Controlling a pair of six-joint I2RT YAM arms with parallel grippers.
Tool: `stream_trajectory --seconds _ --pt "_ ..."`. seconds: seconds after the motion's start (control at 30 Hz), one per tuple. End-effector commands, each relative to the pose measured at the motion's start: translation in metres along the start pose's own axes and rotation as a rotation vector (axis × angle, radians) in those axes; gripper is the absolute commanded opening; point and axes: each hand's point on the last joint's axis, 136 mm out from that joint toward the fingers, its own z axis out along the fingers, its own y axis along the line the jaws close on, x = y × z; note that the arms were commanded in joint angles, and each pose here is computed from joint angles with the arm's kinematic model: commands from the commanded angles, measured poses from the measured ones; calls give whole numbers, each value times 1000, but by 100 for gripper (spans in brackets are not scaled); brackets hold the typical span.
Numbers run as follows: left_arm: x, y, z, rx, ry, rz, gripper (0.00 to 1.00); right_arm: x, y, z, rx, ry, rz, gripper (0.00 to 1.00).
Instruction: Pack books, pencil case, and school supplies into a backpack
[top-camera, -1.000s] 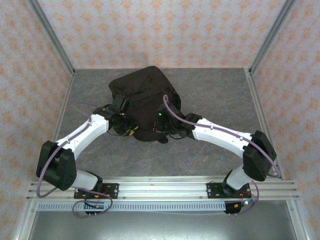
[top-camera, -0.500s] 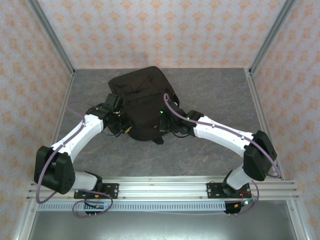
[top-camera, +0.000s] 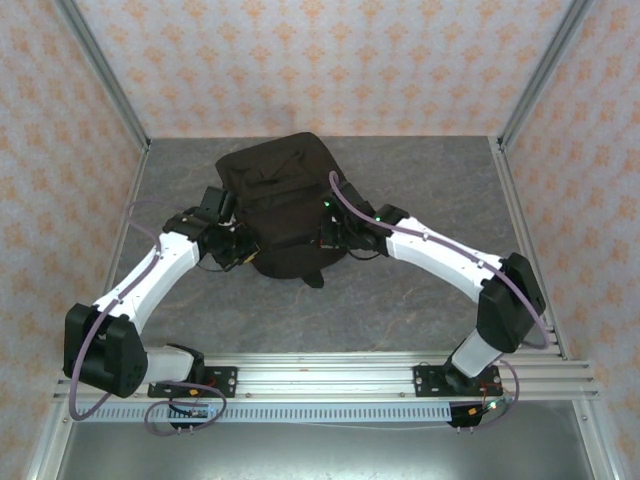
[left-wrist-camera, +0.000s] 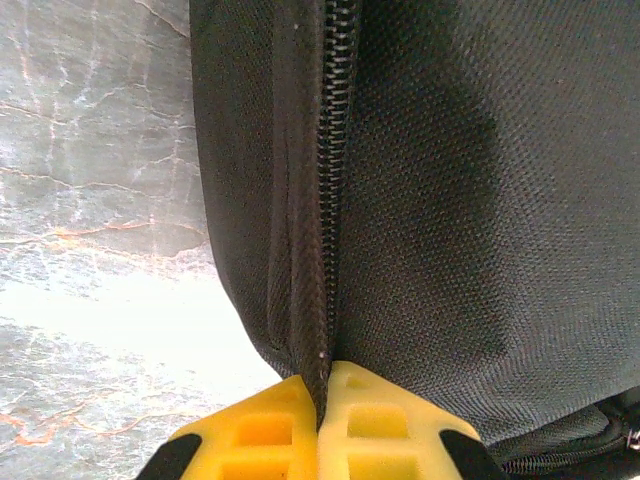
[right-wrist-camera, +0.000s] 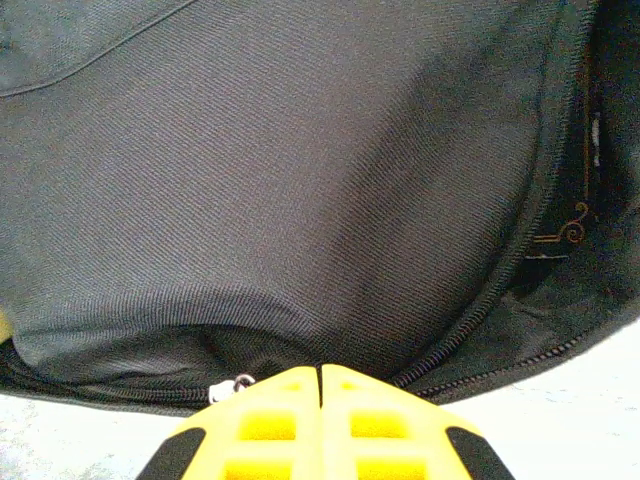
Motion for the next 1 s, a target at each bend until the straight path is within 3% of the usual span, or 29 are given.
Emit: stream_trajectory --seconds 0.0,0.27,0.47,0.6,0.97 --pt "2 49 -11 -189 -13 3 0 -15 -9 -9 -7 9 7 0" --pt "-7 49 -18 -230 -40 74 0 19 39 15 -156 332 185 0" --pt "-16 50 -30 -270 -82 108 0 45 28 28 -22 489 162 0" --pt "-25 54 -41 -317 -127 127 0 48 5 20 134 462 66 0" --pt "-35 63 -51 -371 -200 147 0 1 -60 -18 404 231 -6 0"
